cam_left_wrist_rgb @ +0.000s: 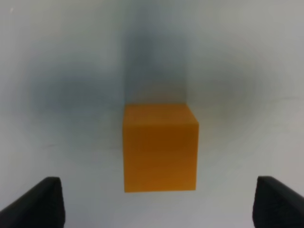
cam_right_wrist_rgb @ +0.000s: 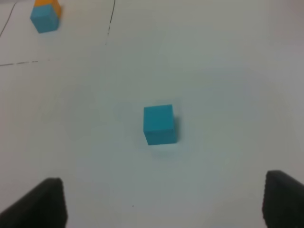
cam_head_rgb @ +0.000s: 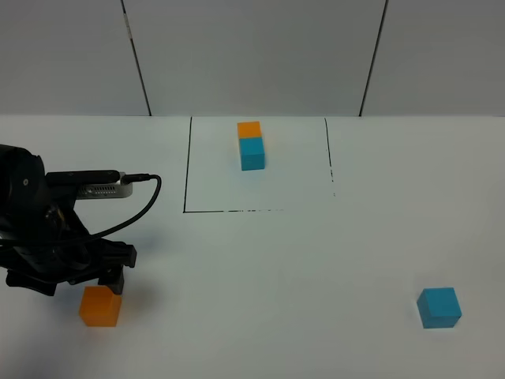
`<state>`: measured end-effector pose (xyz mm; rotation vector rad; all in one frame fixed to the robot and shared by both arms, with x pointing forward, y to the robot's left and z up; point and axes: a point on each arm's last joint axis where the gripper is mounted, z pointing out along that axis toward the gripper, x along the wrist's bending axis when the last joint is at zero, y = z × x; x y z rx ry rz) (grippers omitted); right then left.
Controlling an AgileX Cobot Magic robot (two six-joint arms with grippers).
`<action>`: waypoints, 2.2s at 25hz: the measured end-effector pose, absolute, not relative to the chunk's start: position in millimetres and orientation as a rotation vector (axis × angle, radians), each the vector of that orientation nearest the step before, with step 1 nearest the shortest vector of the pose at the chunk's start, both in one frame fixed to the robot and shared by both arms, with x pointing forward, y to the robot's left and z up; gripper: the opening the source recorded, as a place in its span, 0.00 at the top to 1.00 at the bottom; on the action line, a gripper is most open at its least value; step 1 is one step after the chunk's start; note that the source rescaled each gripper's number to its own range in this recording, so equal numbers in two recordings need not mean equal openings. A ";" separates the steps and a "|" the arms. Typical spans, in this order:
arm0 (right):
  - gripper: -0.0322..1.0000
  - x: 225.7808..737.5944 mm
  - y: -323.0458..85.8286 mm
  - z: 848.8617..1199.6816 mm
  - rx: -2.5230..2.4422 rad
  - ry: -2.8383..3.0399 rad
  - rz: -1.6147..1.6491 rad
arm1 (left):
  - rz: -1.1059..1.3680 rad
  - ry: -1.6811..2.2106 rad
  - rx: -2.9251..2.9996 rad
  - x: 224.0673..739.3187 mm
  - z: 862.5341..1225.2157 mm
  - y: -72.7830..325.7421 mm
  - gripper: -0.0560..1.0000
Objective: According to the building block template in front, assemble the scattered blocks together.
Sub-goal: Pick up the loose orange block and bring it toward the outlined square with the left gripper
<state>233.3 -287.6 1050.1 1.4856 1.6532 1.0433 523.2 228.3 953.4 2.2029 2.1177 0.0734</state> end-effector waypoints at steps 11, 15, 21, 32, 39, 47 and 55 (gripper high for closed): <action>0.33 233.3 -287.6 1050.1 1.486 1.653 1.043 | 0.033 2.149 2.233 525.6 938.5 227.7 0.29; 0.33 233.3 -287.6 1050.1 1.486 1.653 1.043 | 0.011 2.166 2.249 529.4 923.1 226.7 0.29; 0.33 233.3 -287.6 1050.1 1.486 1.653 1.043 | 0.011 2.184 2.223 537.2 901.1 224.4 0.29; 0.33 233.3 -287.6 1050.1 1.486 1.653 1.043 | -0.020 2.221 2.229 539.3 882.3 223.2 0.29; 0.33 233.3 -287.6 1050.1 1.486 1.653 1.043 | -0.011 2.217 2.243 539.2 882.3 223.9 0.47; 0.33 233.3 -287.6 1050.1 1.486 1.653 1.043 | -0.047 2.242 2.199 538.5 882.3 221.7 0.95; 0.33 233.3 -287.6 1050.1 1.486 1.653 1.043 | -0.063 2.244 2.199 538.0 882.5 221.1 0.95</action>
